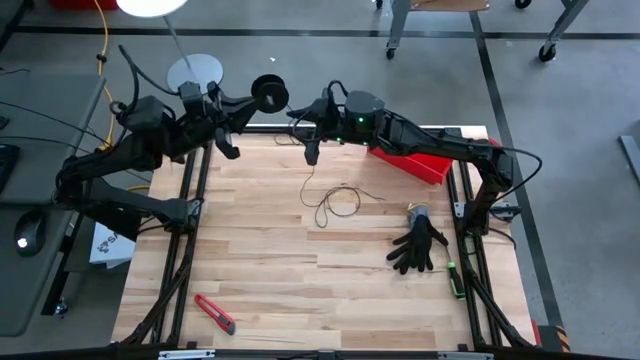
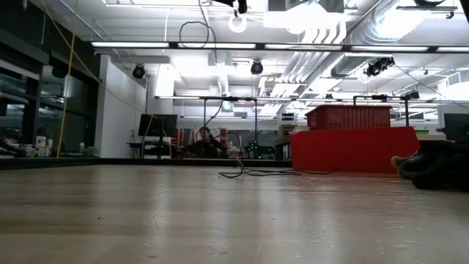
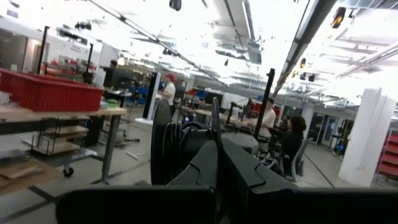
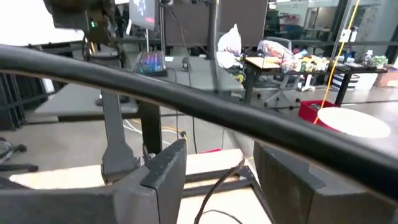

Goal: Coil cords
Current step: Coil the black wire on the spool

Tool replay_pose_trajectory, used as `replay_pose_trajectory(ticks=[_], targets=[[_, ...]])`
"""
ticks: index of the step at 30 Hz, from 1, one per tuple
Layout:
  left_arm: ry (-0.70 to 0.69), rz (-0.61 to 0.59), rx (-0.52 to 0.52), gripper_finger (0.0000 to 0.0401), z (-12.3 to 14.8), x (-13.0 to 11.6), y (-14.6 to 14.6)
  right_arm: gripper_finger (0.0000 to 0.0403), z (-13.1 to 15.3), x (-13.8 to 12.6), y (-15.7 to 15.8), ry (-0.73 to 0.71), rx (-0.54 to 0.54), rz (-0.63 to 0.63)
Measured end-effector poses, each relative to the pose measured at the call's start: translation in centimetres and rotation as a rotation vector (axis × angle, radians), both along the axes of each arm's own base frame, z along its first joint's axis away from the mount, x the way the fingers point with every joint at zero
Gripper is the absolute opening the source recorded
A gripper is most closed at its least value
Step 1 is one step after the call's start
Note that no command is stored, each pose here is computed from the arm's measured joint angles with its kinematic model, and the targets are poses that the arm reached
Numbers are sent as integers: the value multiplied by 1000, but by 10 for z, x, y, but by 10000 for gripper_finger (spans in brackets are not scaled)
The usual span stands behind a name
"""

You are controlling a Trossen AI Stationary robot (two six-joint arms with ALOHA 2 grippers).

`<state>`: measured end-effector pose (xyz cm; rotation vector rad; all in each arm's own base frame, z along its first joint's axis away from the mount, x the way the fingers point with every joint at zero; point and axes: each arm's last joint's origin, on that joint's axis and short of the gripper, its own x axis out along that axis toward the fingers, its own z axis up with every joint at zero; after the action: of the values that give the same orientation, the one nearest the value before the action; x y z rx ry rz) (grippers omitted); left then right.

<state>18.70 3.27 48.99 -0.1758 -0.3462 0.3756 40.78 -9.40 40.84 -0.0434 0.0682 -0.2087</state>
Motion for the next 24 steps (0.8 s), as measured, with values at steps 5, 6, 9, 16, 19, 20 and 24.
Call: replay_pose_trajectory(ticks=[5, 6, 9, 16, 19, 20, 24], targets=[[-4, 1, 3, 1, 0, 0, 0, 181, 0, 0, -1, 4, -21, -36], [-4, 1, 3, 1, 0, 0, 0, 181, 0, 0, -1, 4, -21, -39], [-5, 1, 3, 1, 0, 0, 0, 181, 0, 0, -1, 3, -21, -39], [-4, 1, 3, 1, 0, 0, 0, 155, 0, 0, -1, 4, -22, -39], [-3, 2, 4, 1, 0, 0, 0, 138, 0, 0, -1, 4, -20, -36], [-3, 2, 4, 1, 0, 0, 0, 134, 0, 0, -1, 4, -21, -33], [-3, 2, 3, 1, 0, 0, 0, 129, 0, 0, 0, 4, -21, -30]])
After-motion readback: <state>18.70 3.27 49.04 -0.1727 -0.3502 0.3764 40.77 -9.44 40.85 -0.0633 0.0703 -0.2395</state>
